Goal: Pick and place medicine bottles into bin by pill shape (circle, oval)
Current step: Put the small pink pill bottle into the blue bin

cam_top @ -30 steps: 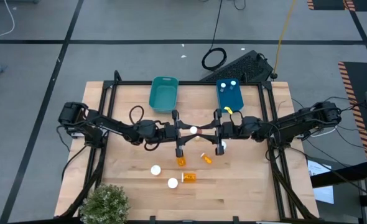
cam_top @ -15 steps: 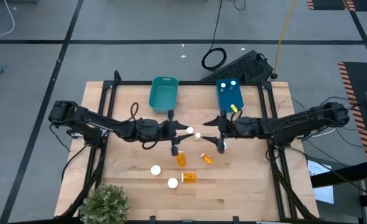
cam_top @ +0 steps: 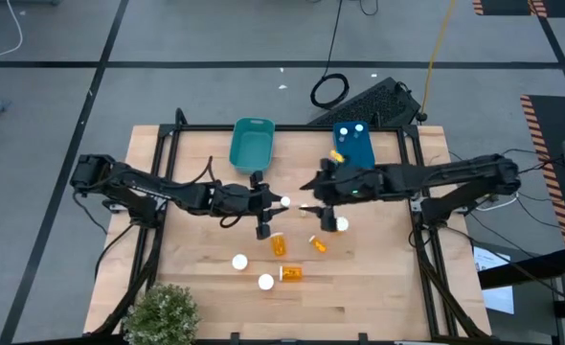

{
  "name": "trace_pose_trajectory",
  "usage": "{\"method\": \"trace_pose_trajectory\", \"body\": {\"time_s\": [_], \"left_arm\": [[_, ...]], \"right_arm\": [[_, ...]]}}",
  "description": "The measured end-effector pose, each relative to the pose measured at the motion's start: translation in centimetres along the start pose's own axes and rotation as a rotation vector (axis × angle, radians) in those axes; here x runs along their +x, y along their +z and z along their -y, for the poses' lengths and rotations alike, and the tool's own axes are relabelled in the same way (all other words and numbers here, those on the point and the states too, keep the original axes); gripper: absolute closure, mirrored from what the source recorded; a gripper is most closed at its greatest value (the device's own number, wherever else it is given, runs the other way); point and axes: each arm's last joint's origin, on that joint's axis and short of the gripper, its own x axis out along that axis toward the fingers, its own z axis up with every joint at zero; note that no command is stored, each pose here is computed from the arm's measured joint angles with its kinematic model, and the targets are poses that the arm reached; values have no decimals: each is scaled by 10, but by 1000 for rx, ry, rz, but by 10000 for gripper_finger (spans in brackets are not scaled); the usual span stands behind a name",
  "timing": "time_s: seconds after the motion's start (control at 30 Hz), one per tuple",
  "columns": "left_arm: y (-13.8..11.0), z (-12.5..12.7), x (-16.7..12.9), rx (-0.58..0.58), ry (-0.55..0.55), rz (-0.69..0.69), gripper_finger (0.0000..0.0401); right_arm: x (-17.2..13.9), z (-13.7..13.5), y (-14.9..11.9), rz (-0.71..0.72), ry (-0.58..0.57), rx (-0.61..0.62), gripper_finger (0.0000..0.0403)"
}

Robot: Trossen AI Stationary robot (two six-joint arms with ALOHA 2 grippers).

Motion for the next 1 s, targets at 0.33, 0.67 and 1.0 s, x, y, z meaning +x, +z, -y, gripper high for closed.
{"method": "trace_pose_trajectory", "body": {"time_s": [0.33,0.67,1.0], "left_arm": [[-6,0,0,7,2,-56,286],[-9,-1,0,18,35,-89,286],[-22,-6,-2,60,82,-223,286]], "right_arm": [[39,-1,17,-141,25,-45,160],[55,12,17,-135,37,32,161],[84,17,7,-168,22,50,161]]}}
